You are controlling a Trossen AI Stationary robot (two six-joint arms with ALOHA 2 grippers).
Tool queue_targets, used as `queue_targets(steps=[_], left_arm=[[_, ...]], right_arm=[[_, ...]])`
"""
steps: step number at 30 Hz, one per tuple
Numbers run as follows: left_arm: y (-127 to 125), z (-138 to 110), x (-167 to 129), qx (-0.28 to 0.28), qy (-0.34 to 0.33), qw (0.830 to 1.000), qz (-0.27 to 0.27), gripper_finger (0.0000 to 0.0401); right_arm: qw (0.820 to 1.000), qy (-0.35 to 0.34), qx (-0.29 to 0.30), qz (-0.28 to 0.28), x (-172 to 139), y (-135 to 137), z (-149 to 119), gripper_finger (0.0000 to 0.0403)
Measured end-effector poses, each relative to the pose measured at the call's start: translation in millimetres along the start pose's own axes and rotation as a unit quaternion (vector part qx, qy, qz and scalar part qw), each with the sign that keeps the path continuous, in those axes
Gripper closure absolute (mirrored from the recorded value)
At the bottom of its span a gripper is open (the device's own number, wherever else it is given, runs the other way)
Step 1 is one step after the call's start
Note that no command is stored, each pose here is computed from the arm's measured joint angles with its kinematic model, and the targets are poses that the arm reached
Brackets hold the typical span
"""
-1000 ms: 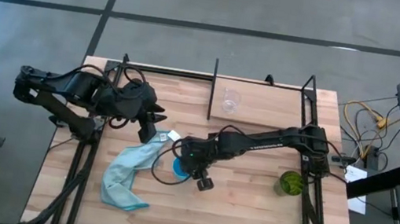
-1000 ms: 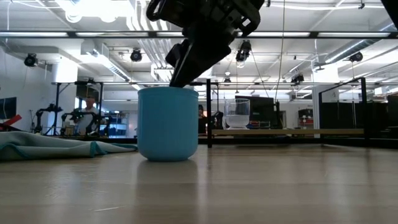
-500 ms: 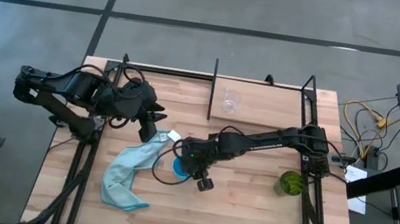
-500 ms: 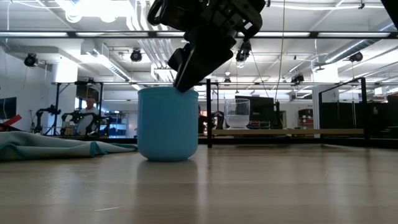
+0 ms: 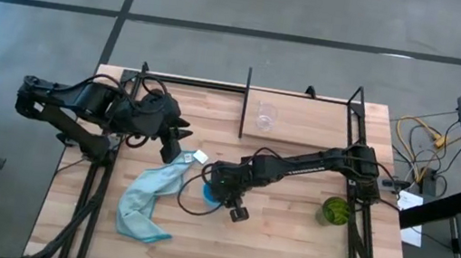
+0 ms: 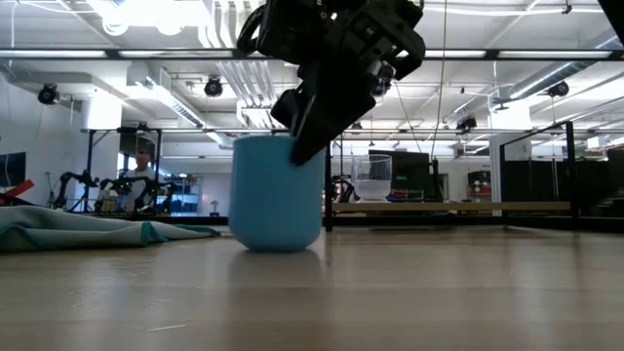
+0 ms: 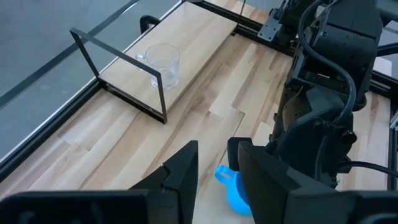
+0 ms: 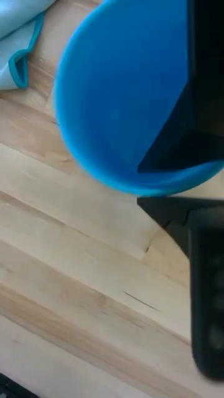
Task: Stack small to large cups/mugs on shelf
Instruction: Put the blue mug on the shelf
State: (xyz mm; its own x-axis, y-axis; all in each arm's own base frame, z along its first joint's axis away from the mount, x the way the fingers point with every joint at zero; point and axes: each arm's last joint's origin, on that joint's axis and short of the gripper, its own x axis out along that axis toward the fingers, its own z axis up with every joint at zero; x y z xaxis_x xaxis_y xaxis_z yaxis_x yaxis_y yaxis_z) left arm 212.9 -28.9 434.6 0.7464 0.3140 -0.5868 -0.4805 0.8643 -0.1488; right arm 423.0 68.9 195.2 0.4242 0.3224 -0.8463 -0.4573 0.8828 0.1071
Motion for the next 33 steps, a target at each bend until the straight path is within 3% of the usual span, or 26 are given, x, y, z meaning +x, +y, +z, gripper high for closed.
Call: queue_targets(steps=[3, 9, 12, 16, 25, 33], left_arm=[[0.0, 0.0, 0.0, 0.0, 0.0, 1.0, 0.0, 0.0301], [0.0, 0.0, 0.0, 0.0, 0.0, 1.0, 0.0, 0.0301], [0.1, 0.0, 0.0, -0.001, 0.0, 1.0, 0.0, 0.0301], [0.1, 0.0, -0.1, -0.003, 0.0, 1.0, 0.001, 0.0301], [0.2, 0.6, 0.0, -0.006, -0.004, 1.0, 0.004, 0.0301], [-0.4, 3.2, 0.8, -0.013, -0.014, 1.0, 0.0, 0.0301]], right_arm=[[1.0, -0.001, -0.001, -0.001, 0.0, -0.1, 0.1, 0.0383], [0.999, -0.002, 0.04, -0.007, -7.0, 1.0, 1.4, 0.0391], [0.996, 0.004, 0.077, -0.039, -25.0, 4.1, 1.5, 0.0393], [0.989, 0.0, 0.109, -0.102, -73.8, 11.3, 1.8, 0.0393], [0.944, 0.017, 0.249, -0.218, -178.5, 12.7, -31.9, 0.0394], [0.899, 0.015, 0.34, -0.274, -228.5, -17.0, -66.6, 0.0394]])
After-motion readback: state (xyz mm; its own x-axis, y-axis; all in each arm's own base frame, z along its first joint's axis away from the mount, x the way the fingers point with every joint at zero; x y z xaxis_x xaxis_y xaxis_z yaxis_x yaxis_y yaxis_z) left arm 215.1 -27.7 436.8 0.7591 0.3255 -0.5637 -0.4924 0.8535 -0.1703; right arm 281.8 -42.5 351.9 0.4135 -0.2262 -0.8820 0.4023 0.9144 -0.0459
